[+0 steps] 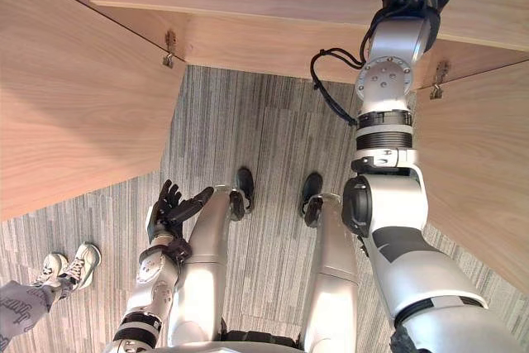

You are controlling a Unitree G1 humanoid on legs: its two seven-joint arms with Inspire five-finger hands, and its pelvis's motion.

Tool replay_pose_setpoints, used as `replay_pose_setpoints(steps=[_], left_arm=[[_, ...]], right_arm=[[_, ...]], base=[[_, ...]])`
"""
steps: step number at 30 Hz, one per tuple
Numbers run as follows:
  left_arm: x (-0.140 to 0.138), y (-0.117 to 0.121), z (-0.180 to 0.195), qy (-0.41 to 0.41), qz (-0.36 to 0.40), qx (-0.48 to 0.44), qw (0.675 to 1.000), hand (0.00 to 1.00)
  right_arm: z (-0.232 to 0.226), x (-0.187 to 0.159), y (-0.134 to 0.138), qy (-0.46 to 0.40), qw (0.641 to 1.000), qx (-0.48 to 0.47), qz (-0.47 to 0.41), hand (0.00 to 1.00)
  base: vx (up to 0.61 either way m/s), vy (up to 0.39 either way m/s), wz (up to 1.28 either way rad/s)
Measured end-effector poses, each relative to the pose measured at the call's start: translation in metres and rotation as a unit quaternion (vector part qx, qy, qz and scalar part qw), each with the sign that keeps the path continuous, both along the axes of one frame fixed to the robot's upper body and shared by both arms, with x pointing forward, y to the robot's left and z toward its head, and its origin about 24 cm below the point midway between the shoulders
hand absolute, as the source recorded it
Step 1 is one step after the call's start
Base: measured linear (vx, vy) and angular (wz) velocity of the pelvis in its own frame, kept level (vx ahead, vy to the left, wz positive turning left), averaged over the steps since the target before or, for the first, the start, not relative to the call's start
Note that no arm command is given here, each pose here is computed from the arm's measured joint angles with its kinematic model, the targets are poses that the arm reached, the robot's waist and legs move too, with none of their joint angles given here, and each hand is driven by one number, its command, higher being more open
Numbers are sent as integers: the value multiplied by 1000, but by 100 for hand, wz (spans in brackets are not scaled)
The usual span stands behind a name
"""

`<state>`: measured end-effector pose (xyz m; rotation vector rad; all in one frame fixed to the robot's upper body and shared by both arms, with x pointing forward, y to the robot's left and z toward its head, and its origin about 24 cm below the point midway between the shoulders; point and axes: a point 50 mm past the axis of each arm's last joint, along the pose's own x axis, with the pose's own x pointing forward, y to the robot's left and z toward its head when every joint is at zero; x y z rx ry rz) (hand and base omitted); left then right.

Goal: Walk over to the cabinet, pick up the folder, carry it to the office cabinet, place the folder inside the office cabinet, then close the office cabinet door

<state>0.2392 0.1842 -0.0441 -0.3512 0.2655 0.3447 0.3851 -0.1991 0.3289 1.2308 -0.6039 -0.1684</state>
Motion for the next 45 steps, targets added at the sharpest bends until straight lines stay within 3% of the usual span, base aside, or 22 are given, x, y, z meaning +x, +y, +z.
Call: replay_pose_setpoints(steps=[7, 12, 13, 19, 22, 30, 36, 40, 45], left_arm=[[-1, 2, -3, 7, 2, 1, 1000, 100], [-2, 4, -5, 11, -3, 7, 1000, 100], [-3, 4, -7, 14, -6, 7, 1000, 100], [-6, 6, -12, 24, -19, 15, 999, 100], [-7, 7, -14, 28, -26, 15, 999, 100], [-7, 5, -15, 28, -45, 22, 998, 100], [-7, 6, -15, 29, -40, 23, 999, 100], [-7, 6, -14, 28, -31, 20, 999, 100], [-3, 5, -8, 16, -19, 23, 999, 100]], right_arm=[[9, 0, 18, -18, 982, -188, -11, 100], [-5, 3, 28, 3, 924, -382, -35, 100], [-9, 3, 31, 6, 898, -438, -43, 0], [-43, 6, 36, 41, 752, -654, -76, 0], [-59, 9, 38, 56, 711, -699, -52, 0], [-89, 10, 36, 78, 713, -697, -2, 0], [-94, 11, 53, 85, 749, -657, -8, 0], [-82, 16, 63, 95, 787, -609, -29, 0], [-54, 20, 60, 102, 783, -608, -89, 0]], base=[[-38, -20, -4], [-42, -32, -4], [-33, -11, -5], [-17, -4, 0], [-3, -5, 2], [-7, -6, -1], [-27, -18, 0], [-28, -19, 0], [-47, -15, 7]])
